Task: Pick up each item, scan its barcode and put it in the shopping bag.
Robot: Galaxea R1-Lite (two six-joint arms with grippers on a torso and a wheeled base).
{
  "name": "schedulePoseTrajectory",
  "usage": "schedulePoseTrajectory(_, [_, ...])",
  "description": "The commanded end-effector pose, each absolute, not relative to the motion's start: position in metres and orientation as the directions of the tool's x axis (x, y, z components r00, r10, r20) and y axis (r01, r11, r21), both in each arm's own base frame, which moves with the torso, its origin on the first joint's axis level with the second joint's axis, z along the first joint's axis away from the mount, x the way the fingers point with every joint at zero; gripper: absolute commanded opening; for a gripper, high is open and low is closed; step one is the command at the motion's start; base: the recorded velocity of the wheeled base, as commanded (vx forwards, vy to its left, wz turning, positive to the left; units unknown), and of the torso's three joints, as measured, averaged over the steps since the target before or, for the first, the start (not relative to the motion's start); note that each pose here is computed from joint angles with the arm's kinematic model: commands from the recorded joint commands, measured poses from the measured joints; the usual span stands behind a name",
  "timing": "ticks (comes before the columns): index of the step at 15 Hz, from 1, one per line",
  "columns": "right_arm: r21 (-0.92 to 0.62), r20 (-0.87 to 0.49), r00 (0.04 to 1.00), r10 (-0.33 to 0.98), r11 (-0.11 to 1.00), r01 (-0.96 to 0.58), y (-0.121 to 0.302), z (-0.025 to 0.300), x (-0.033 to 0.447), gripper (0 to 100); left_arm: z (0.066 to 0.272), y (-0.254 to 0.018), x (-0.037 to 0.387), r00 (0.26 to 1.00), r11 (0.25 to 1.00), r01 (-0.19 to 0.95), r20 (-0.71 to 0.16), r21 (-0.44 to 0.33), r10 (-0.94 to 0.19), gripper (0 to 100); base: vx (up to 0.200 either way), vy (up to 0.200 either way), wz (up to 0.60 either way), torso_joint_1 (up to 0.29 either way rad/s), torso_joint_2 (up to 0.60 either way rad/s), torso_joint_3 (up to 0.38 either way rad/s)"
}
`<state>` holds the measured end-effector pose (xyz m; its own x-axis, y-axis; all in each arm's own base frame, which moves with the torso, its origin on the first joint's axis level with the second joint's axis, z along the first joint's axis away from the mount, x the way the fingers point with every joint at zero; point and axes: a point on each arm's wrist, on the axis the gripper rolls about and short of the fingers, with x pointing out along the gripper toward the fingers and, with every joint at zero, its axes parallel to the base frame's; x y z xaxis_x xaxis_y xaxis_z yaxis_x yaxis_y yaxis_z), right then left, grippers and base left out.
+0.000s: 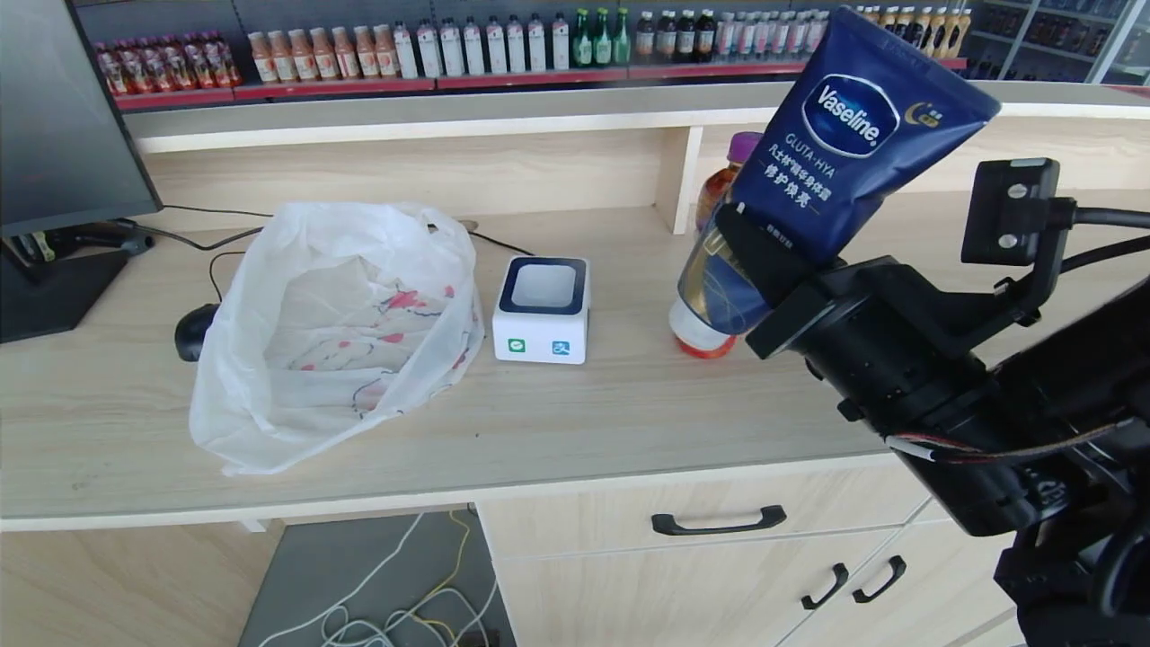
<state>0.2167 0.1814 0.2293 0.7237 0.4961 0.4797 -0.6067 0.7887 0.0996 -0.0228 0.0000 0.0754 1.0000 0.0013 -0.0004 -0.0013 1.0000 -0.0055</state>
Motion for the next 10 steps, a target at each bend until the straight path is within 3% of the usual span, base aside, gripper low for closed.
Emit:
schedulePoseTrajectory(1, [0.099,0.488,0.719,0.494,0.788,-0.608,0.1795,0.2325,0.2139,0,0.0753,0.0,-0.0228,1.0,1.0,-0.002,-0.002,-0.006,0.002,100,0.0,0.2,0.0,0.022,0.01,-0.012])
schedulePoseTrajectory(7, [0.1,0.498,0.715,0.491,0.787,-0.609,0.1755,0.2358,0.2092,0,0.0753,0.0,-0.0228,1.0,1.0,-0.002,-0.002,-0.005,0.002,100,0.0,0.2,0.0,-0.001,0.0,0.004])
schedulePoseTrajectory(10, [0.1,0.491,0.718,0.493,0.787,-0.609,0.1737,0.2342,0.2071,0,0.0753,0.0,-0.0228,1.0,1.0,-0.002,-0.002,-0.005,0.002,100,0.0,0.0,0.0,0.0,0.0,0.0])
